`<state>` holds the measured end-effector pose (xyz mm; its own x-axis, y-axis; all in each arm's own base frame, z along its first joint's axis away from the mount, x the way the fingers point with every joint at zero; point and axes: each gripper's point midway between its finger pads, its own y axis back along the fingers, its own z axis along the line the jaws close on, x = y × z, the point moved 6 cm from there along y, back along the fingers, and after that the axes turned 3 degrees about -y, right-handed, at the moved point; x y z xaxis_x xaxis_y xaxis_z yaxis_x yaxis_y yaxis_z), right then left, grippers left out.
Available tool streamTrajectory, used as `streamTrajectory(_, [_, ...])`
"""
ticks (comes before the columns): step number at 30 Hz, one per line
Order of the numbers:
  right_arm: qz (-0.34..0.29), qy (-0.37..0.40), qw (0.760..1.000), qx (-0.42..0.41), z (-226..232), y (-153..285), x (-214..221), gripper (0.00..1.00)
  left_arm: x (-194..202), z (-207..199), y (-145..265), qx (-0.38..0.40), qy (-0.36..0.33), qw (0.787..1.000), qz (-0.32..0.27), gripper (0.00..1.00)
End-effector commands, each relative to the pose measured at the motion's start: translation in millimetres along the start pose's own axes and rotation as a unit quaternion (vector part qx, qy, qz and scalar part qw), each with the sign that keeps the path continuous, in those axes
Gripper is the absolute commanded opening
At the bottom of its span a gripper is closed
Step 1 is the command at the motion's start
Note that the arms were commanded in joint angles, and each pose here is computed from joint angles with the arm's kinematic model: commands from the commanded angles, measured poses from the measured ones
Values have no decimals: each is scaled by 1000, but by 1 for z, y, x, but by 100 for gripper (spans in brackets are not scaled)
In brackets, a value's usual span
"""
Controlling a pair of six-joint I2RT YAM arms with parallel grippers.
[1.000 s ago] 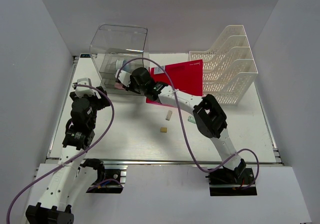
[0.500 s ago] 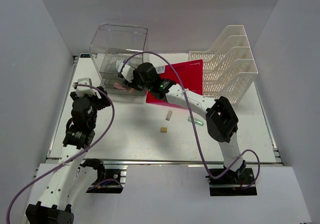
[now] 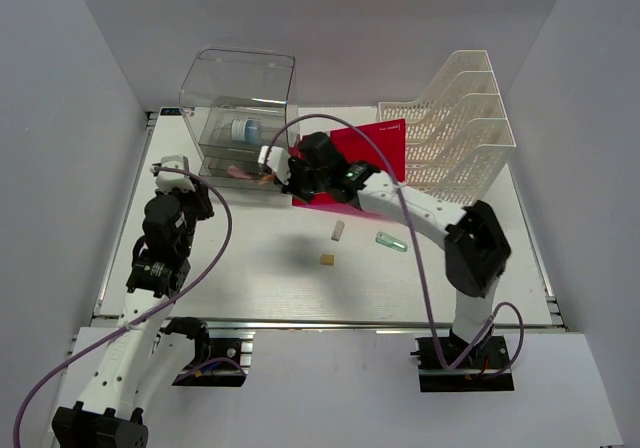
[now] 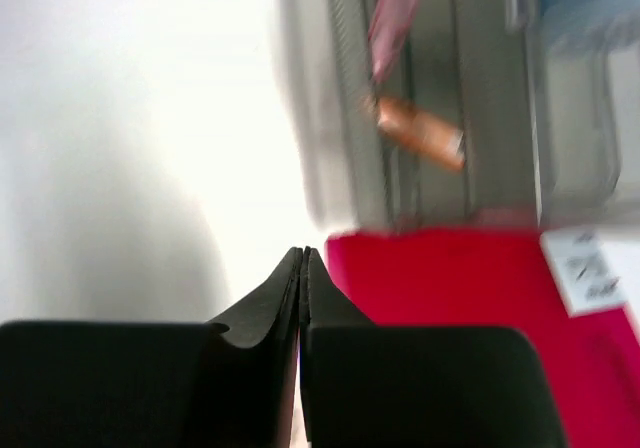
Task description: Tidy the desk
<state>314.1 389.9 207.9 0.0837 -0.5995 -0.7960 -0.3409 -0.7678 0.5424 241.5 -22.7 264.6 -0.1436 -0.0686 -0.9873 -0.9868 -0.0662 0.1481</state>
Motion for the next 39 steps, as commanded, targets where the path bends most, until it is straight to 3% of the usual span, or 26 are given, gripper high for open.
streamTrajectory(1, [17,-67,997,-39,5,55,14,0,5,-20,-2,86,-15,996,4,36])
streamTrajectory(4, [88,-134,986,-36,6,83,72,0,5,-36,0,160,-27,987,7,17])
streamTrajectory(5, [101,-147,983,-35,7,90,84,20,7,-39,-1,174,-31,984,11,14])
streamTrajectory(6, [123,-169,977,-31,5,103,102,34,8,-44,0,190,-36,981,14,10])
streamTrajectory(9, [160,-205,965,-26,9,137,141,56,10,-52,2,229,-44,972,16,11])
streamTrajectory(11, [172,-205,964,-14,14,160,160,63,9,-54,4,242,-45,969,14,22])
streamTrajectory(12, [177,-201,964,-11,17,166,166,66,9,-54,4,242,-46,969,13,32])
streamTrajectory(13, [179,-193,965,-4,19,175,169,72,9,-53,4,240,-46,970,12,49])
streamTrajectory(14, [196,-190,962,-8,24,180,185,75,10,-53,4,237,-45,970,12,56])
streamTrajectory(15, [212,-182,960,2,25,185,192,76,9,-53,5,236,-44,971,11,66])
streamTrajectory(19, [251,-181,951,-10,33,191,218,79,10,-53,4,236,-44,971,13,72])
streamTrajectory(30, [270,-180,946,12,27,169,248,76,10,-51,4,229,-45,972,11,73])
streamTrajectory(39, [271,-183,945,8,25,150,261,65,10,-51,3,228,-45,972,12,73])
